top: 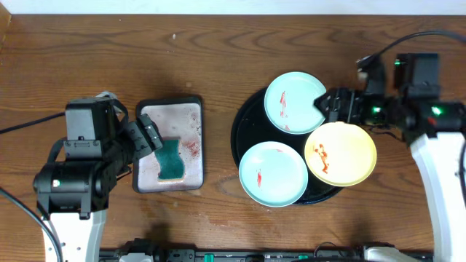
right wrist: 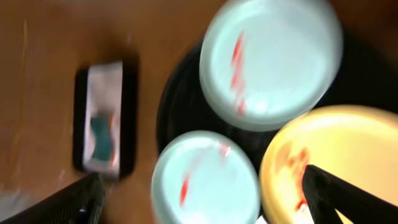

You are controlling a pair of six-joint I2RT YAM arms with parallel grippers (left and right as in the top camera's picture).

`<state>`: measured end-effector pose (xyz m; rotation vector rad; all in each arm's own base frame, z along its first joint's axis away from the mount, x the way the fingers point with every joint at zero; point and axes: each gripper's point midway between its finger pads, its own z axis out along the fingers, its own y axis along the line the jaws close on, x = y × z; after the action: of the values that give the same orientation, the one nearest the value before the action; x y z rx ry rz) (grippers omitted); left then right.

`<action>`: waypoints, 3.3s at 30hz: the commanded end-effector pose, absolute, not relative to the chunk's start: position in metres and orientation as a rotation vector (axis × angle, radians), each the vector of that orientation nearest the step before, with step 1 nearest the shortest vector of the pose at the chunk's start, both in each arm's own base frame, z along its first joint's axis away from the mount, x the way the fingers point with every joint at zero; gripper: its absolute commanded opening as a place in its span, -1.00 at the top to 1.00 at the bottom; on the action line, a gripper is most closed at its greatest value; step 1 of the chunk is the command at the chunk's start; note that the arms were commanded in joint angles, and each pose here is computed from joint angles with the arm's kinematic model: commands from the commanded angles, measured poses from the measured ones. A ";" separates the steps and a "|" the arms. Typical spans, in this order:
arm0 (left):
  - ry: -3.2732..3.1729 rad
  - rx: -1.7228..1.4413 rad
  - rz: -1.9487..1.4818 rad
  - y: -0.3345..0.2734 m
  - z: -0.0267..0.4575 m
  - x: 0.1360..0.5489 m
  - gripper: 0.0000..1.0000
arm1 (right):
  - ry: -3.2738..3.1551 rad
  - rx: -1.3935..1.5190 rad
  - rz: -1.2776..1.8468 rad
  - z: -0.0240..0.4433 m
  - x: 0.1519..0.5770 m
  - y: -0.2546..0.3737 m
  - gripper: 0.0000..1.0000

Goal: Clean dirty plates on tray and stack at the side

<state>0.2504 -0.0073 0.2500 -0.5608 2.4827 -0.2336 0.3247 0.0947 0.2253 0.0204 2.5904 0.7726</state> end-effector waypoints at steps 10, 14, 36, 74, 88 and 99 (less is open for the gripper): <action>2.525 -0.534 -0.282 -0.015 0.249 0.250 -0.79 | 3.219 0.014 0.561 0.073 0.210 0.136 -0.35; 2.532 -0.536 -0.280 -0.015 0.247 0.251 -0.79 | 3.225 0.089 0.558 0.038 0.198 0.133 -0.22; 2.624 -0.563 -0.262 -0.015 0.228 0.251 -0.78 | 2.807 0.025 0.222 0.041 0.296 0.097 0.98; 2.700 -0.464 -0.342 -0.029 0.208 0.260 -0.79 | 2.875 -0.240 0.748 0.031 0.266 0.177 0.98; 2.699 -0.464 -0.342 -0.029 0.208 0.260 -0.79 | 2.855 -0.174 0.686 0.035 0.271 0.182 0.98; 2.700 -0.463 -0.342 -0.029 0.208 0.260 -0.79 | 2.972 0.076 0.292 -0.009 0.268 0.140 0.98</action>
<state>0.2599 -0.0290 0.2059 -0.4749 2.7083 -0.3376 0.2637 0.1685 0.0028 -0.0505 2.9646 0.4884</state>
